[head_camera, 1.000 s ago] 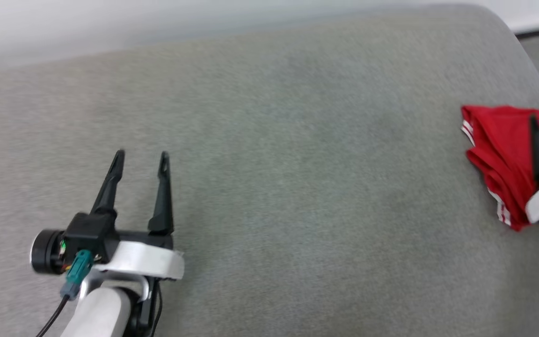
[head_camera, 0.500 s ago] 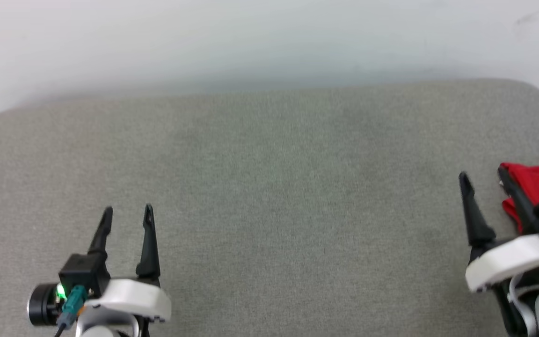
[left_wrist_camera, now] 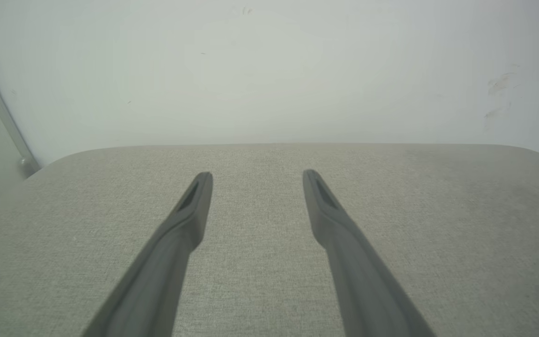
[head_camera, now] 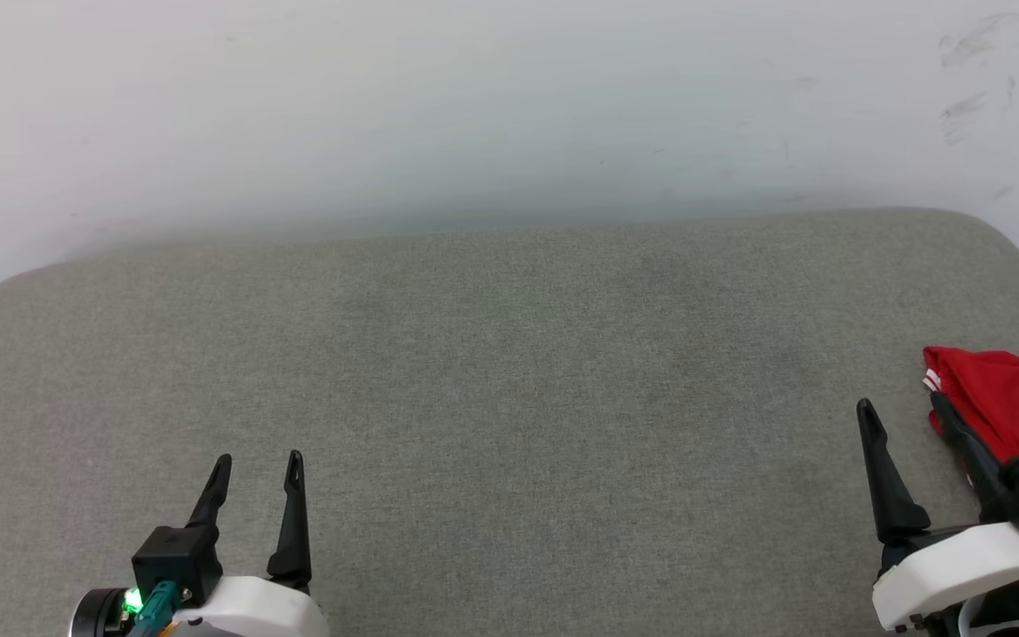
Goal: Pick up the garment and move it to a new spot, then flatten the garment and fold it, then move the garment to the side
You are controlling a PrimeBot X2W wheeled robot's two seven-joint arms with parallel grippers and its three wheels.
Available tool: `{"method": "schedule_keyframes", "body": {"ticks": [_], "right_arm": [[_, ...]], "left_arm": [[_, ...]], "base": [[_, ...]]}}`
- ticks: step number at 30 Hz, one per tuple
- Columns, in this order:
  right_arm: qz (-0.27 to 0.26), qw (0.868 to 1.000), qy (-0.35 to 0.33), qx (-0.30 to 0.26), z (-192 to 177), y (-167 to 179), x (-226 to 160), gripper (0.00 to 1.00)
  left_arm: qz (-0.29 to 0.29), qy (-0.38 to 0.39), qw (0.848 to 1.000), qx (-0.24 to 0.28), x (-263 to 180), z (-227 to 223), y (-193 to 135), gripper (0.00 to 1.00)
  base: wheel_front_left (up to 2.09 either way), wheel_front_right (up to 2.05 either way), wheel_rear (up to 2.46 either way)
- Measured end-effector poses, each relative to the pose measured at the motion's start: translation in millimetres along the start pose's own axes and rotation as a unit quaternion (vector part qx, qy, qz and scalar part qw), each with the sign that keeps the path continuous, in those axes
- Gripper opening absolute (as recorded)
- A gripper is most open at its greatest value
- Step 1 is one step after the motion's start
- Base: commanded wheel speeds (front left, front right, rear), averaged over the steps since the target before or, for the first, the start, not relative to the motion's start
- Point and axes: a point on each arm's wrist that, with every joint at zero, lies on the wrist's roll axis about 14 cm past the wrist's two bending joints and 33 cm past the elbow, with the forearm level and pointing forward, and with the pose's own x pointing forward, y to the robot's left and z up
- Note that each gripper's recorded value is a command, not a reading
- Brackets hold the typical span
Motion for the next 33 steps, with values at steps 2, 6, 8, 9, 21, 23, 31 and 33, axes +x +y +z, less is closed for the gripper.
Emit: {"method": "schedule_keyframes", "body": {"ticks": [2, 6, 8, 9, 21, 23, 31, 33], "right_arm": [[0.0, 1.0, -0.002, -0.002, 3, 0, 0, 1.0], [0.002, 1.0, -0.001, -0.002, 3, 2, 0, 1.0], [0.003, 1.0, -0.002, -0.003, 4, 3, 0, 1.0], [0.004, 1.0, -0.002, -0.002, 4, 4, 0, 1.0], [0.01, 1.0, 0.002, -0.001, 2, 8, 1, 1.0], [0.01, 1.0, 0.002, -0.001, 2, 7, 1, 1.0], [0.007, 0.999, 0.036, 0.038, -21, 7, -2, 0.0], [0.006, 0.998, 0.038, 0.058, -23, 7, -2, 0.0]], "left_arm": [[-0.001, 0.001, 1.0, 0.0, 0, -1, 0, 1.0], [-0.002, 0.004, 1.0, 0.004, -1, -3, 1, 1.0], [-0.001, 0.005, 1.0, 0.005, -1, -4, 2, 1.0], [-0.001, 0.006, 1.0, 0.005, -1, -4, 2, 1.0], [0.003, 0.003, 1.0, 0.006, -1, -4, 4, 1.0], [0.004, 0.002, 1.0, 0.005, -1, -3, 4, 1.0], [0.016, 0.047, 0.998, -0.034, -10, -28, 4, 0.0], [0.021, 0.054, 0.997, -0.055, -10, -30, 5, 0.0]], "base": [[0.0, 0.0, 0.0], [0.0, 0.0, 0.0], [0.0, 0.0, 0.0], [0.0, 0.0, 0.0], [0.0, 0.0, 0.0], [0.0, 0.0, 0.0], [0.0, 0.0, 0.0], [0.0, 0.0, 0.0]]}}
